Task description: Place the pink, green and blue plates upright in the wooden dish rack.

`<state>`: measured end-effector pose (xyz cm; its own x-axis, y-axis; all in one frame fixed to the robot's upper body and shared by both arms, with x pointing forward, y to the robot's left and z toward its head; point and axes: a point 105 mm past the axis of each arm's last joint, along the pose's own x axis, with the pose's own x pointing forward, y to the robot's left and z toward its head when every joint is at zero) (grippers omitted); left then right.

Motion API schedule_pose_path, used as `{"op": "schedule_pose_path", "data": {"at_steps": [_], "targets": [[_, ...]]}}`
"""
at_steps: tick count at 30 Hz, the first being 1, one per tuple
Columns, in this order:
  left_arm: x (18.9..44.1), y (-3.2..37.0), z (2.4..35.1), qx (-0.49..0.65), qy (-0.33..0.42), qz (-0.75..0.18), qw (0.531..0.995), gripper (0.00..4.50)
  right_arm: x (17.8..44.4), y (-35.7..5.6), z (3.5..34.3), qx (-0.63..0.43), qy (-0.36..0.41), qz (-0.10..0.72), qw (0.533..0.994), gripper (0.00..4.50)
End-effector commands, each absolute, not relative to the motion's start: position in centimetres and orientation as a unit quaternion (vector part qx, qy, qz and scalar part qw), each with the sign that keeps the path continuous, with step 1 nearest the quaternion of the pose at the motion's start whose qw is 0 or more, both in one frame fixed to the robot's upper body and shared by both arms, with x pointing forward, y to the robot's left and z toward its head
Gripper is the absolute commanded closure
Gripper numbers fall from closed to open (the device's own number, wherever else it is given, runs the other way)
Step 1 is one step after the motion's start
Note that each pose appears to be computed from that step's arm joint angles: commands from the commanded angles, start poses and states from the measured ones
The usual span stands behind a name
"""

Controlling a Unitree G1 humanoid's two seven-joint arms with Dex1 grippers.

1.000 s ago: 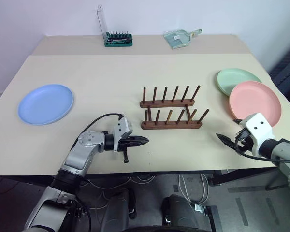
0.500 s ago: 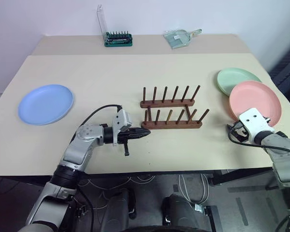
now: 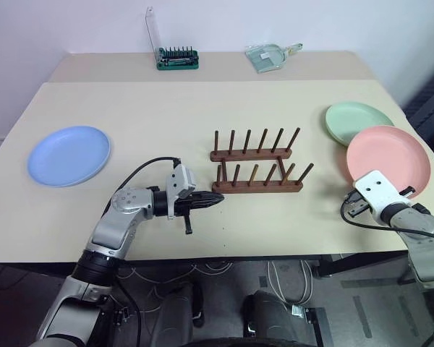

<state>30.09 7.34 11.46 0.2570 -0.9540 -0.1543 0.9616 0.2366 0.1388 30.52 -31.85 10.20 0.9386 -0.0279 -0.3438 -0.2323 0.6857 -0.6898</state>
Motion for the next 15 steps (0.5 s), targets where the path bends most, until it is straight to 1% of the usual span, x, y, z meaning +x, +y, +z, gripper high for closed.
{"op": "schedule_pose_path", "data": {"at_steps": [1,3,5,6,9,10,12,14,15], "targets": [[29.9,7.0,12.7,0.105,-0.004,-0.614,0.783,4.50,30.0,-30.7,15.0,-0.432,0.104,0.069,0.893,4.45],[29.8,6.9,12.8,0.105,-0.003,-0.616,0.781,4.50,29.8,-30.0,17.4,-0.435,0.070,0.075,0.894,4.45],[29.9,6.8,12.8,0.105,-0.002,-0.618,0.779,4.50,29.8,-28.1,20.9,-0.415,0.004,0.102,0.904,4.45],[29.9,6.8,12.8,0.105,-0.002,-0.618,0.779,4.50,29.7,-27.3,22.1,-0.403,-0.021,0.115,0.908,4.45],[30.1,6.7,12.8,0.105,-0.003,-0.619,0.779,4.50,29.5,-23.8,27.0,-0.315,-0.125,0.155,0.928,4.45],[30.2,6.7,12.8,0.104,-0.003,-0.619,0.779,4.50,29.4,-23.0,28.0,-0.289,-0.146,0.167,0.931,4.45],[30.2,6.6,12.9,0.105,-0.007,-0.619,0.779,4.50,28.5,-19.7,29.3,-0.228,-0.183,0.256,0.922,4.45],[30.2,6.7,12.8,0.104,-0.009,-0.616,0.781,4.50,27.3,-16.9,29.5,-0.129,-0.189,0.359,0.905,4.45],[30.2,6.7,12.8,0.104,-0.009,-0.616,0.781,4.50,27.0,-16.3,29.5,-0.094,-0.185,0.385,0.899,4.45]]}}
